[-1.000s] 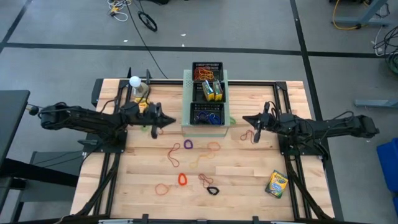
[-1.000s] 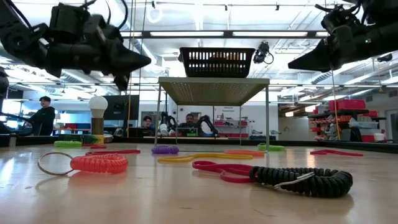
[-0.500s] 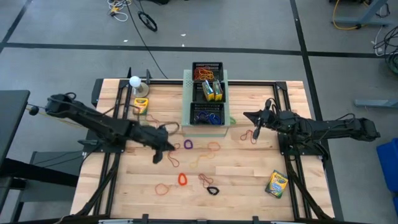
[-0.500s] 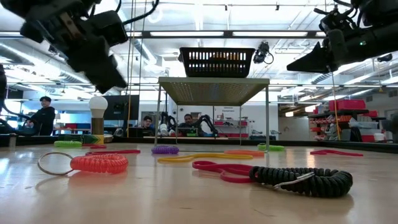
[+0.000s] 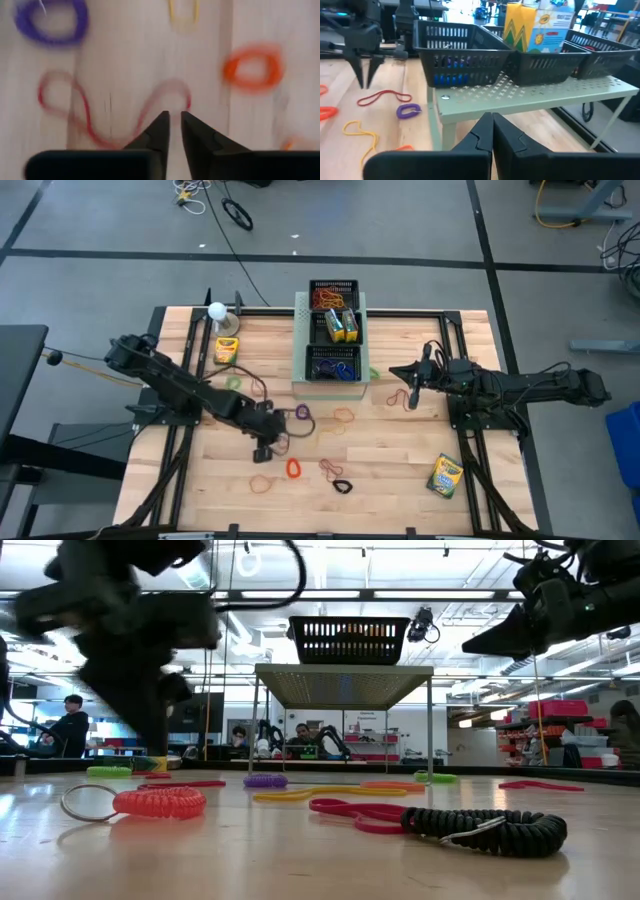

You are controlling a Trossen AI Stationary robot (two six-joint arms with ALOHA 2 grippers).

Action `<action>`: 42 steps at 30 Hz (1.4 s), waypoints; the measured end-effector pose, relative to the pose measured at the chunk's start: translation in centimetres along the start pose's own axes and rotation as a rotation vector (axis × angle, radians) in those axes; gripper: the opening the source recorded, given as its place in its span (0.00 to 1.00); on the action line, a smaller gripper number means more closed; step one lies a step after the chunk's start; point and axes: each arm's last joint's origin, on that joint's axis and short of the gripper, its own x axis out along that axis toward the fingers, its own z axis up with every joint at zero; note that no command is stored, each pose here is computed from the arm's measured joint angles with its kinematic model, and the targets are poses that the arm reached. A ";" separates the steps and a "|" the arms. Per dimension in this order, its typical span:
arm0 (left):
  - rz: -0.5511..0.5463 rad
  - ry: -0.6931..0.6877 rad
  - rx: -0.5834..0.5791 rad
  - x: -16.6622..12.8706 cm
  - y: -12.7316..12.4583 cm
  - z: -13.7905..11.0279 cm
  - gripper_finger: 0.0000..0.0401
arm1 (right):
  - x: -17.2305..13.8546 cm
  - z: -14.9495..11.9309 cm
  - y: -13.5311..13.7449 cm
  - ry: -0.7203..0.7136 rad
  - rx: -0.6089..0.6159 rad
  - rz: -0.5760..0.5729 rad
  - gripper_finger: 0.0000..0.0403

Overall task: Pick & Place Office Desk Supplies
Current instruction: Put the red rubber band into the top black bin on the shelf

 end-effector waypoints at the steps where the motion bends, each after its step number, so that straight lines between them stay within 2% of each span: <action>1: 0.019 0.043 0.030 0.1 -0.2 -0.1 0.17 | 0.0 0.0 0.1 -0.001 -0.001 0.006 0.01; 10: 0.066 0.147 0.220 2.2 -0.6 -0.6 0.45 | -0.1 0.0 0.3 -0.006 -0.010 0.021 0.01; 14: 0.070 0.177 0.271 3.0 -0.6 -0.9 0.49 | -0.1 0.1 0.3 -0.011 -0.010 0.021 0.01; 18: 0.078 0.179 0.281 3.1 -0.5 -0.9 0.41 | -0.1 0.1 0.3 -0.011 -0.013 0.020 0.01; 27: 0.102 0.164 0.257 2.7 -0.7 -0.4 0.03 | -0.1 0.2 0.3 -0.026 -0.024 0.019 0.01; 31: 0.150 0.136 0.274 1.5 -0.7 0.5 0.01 | -0.1 0.2 0.3 -0.026 -0.008 0.020 0.01; 36: 0.162 0.050 0.221 -1.8 -0.8 1.7 0.01 | -0.1 0.2 0.3 -0.025 0.000 0.020 0.01; 42: 0.213 -0.200 0.095 -7.9 -0.2 2.7 0.01 | -0.1 0.2 0.3 -0.020 0.006 0.020 0.01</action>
